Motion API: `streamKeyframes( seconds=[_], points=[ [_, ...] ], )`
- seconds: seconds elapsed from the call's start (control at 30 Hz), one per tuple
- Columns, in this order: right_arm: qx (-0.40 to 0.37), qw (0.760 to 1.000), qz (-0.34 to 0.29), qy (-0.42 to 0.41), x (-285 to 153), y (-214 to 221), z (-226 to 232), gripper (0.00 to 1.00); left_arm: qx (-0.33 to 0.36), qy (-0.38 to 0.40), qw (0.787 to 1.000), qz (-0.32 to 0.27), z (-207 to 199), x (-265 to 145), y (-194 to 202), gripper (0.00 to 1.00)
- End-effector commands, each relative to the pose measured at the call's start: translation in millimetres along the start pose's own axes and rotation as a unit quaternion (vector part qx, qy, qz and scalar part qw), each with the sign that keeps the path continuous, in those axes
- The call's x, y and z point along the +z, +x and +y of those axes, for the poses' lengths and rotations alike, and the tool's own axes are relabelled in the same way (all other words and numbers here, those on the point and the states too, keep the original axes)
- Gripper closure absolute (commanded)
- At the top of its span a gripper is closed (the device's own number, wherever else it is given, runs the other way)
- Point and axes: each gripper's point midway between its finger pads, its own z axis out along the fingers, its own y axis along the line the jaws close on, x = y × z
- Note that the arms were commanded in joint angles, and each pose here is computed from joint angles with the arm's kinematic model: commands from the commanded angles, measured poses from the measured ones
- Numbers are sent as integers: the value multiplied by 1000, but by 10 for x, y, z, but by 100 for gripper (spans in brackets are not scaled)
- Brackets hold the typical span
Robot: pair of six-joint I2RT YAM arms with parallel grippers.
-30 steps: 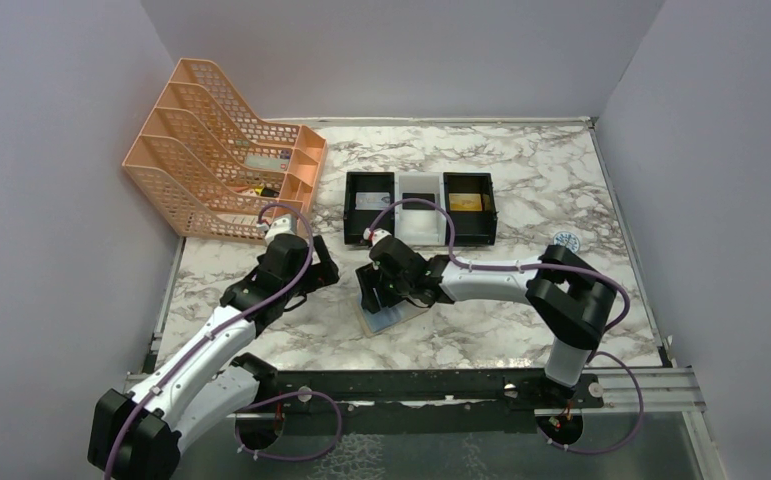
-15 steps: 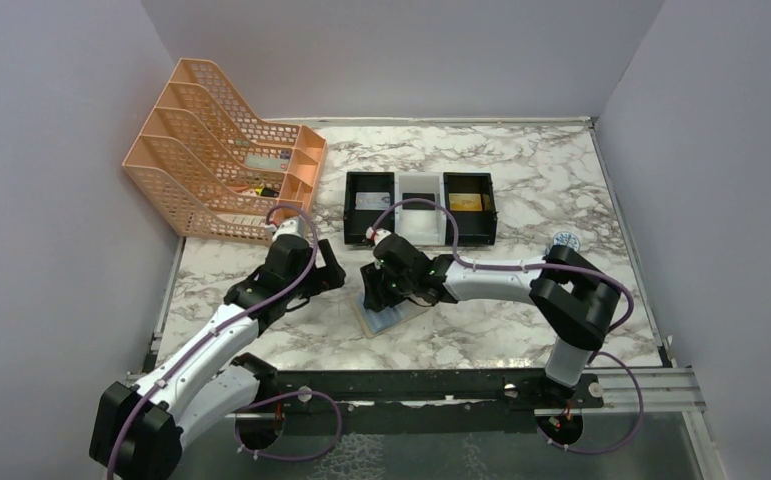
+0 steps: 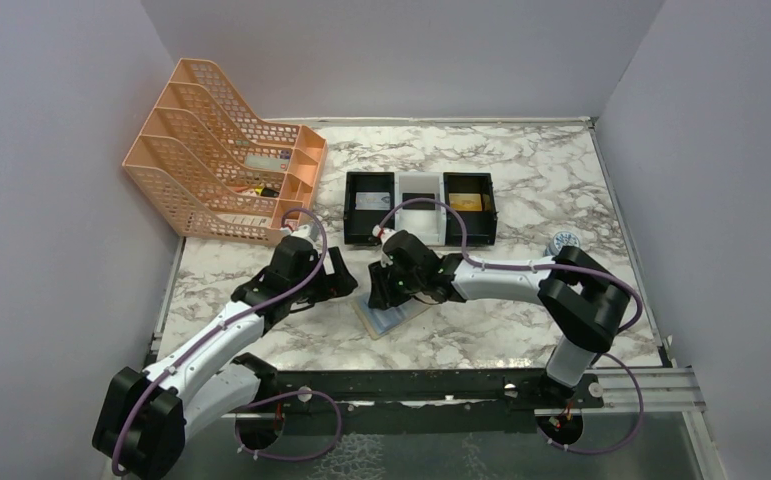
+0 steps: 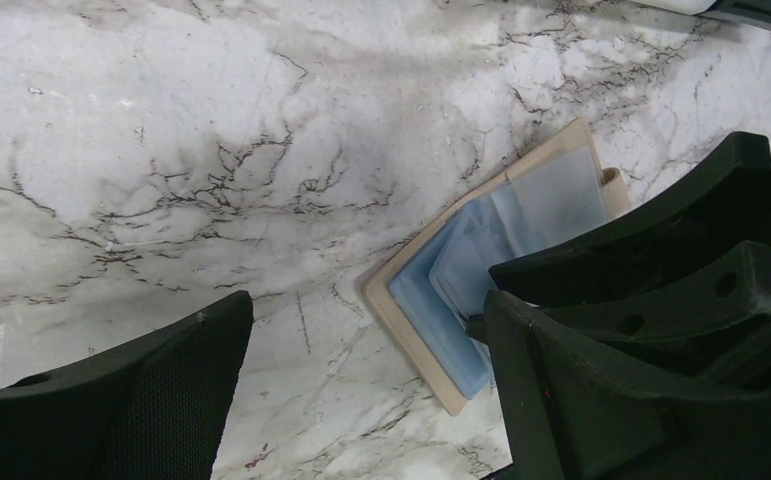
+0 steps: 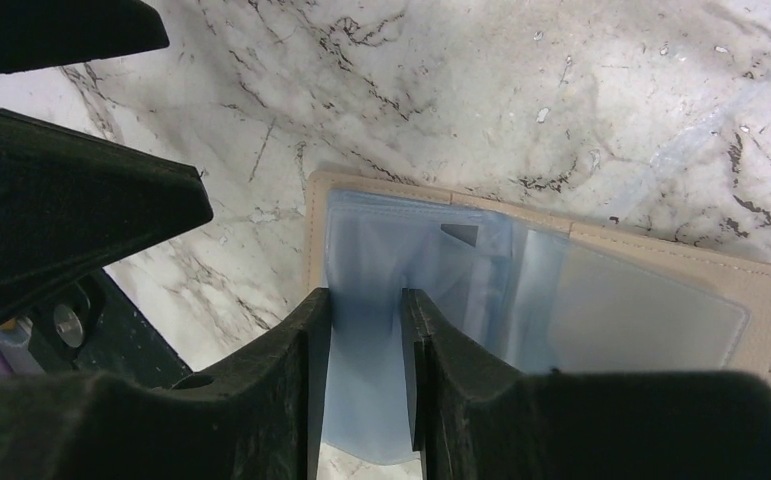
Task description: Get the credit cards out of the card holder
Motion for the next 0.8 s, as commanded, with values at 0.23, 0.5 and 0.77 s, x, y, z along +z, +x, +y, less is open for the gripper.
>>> streamKeyframes(
  seconds=[0.23, 0.5, 0.77],
  points=[
    [11, 999, -5, -35, -87, -37, 63, 69, 12, 25, 1000, 14, -79, 39, 34, 13],
    [22, 998, -8, -57, -115, -78, 80, 69, 12, 28, 999, 15, -96, 37, 31, 13],
    [26, 998, 13, -53, -63, 11, 5, 50, 14, 29, 999, 14, -100, 32, 23, 13]
  ],
)
